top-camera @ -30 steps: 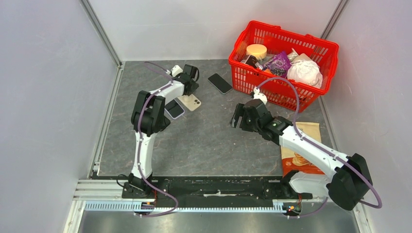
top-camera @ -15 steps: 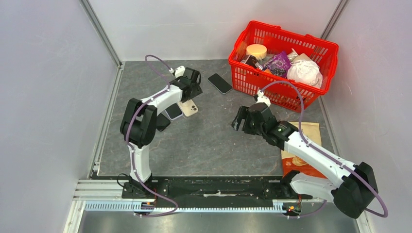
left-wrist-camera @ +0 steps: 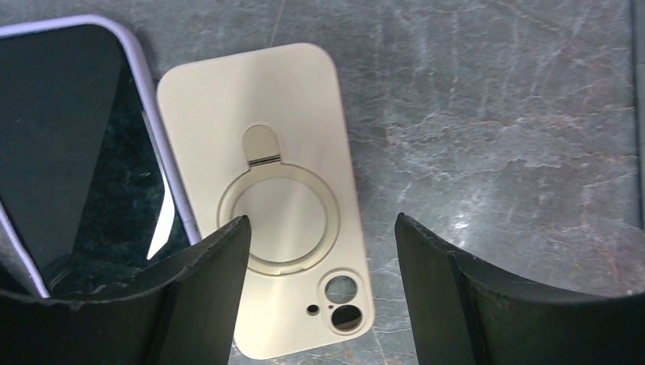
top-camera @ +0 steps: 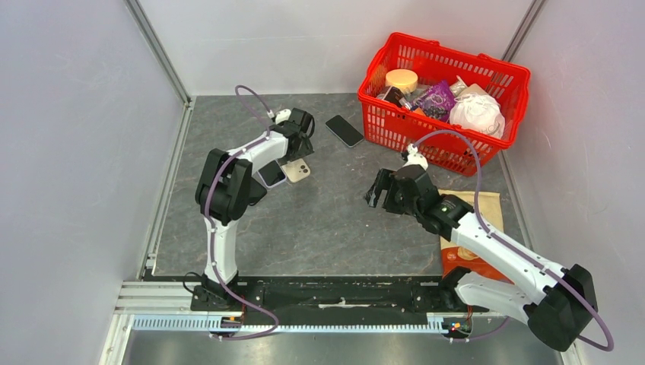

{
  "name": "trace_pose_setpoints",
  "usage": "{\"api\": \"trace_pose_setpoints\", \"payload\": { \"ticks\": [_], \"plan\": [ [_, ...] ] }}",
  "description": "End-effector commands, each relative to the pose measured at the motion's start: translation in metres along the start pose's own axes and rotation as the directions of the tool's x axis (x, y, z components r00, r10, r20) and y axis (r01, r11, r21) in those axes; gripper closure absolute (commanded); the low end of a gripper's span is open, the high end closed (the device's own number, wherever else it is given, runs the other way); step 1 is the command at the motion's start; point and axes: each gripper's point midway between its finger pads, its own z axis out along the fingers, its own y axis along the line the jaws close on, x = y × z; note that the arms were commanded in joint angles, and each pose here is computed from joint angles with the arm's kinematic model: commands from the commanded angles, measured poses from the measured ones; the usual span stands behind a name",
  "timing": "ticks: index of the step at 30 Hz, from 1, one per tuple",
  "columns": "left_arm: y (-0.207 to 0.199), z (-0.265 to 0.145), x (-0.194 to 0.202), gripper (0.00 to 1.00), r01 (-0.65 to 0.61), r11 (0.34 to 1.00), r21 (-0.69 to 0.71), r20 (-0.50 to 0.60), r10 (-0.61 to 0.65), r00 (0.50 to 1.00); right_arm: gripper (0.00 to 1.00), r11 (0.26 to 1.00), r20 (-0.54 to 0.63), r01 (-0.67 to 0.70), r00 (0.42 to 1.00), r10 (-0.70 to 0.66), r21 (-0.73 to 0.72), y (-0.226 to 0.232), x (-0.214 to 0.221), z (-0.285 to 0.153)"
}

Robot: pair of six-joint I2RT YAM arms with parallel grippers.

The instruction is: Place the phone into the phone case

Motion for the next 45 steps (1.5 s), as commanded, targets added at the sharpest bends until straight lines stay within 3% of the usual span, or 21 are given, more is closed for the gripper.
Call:
{"api": "trace_pose_setpoints", "payload": {
  "ticks": [1,12,19,26,34,45],
  "plan": [
    [-0.008,0.009,-0.001,0.27,-0.04,0.999,0.007,-0.014,0.04,0.999,0.11,1.0,0.005,-0.004,1.0,0.004,-0.009,-0.001,0.001,-0.005],
    [-0.04,-0.015,0.082,0.36,-0.174,0.977,0.122,-0.147,0.191,0.971,0.11,1.0,0.013,-0.001,1.0,0.001,0.01,-0.009,0.003,-0.009],
    [-0.037,-0.044,0.129,0.38,-0.233,0.958,0.167,-0.167,0.26,0.951,0.11,1.0,0.028,-0.006,1.0,0.006,0.012,-0.012,0.002,-0.015],
    [-0.023,-0.075,0.111,0.37,-0.216,0.962,0.169,-0.11,0.237,0.965,0.11,1.0,0.016,-0.009,1.0,0.009,-0.001,-0.01,0.004,-0.017],
    [0.005,-0.091,0.069,0.18,-0.145,0.989,-0.01,0.034,0.145,0.989,0.09,1.0,0.003,0.002,1.0,-0.002,0.002,-0.01,0.007,-0.012],
    [-0.008,-0.062,0.079,0.08,-0.183,0.983,-0.029,-0.013,0.183,0.983,0.06,1.0,0.014,0.005,1.0,-0.005,0.0,-0.014,0.008,-0.018]
  ]
}}
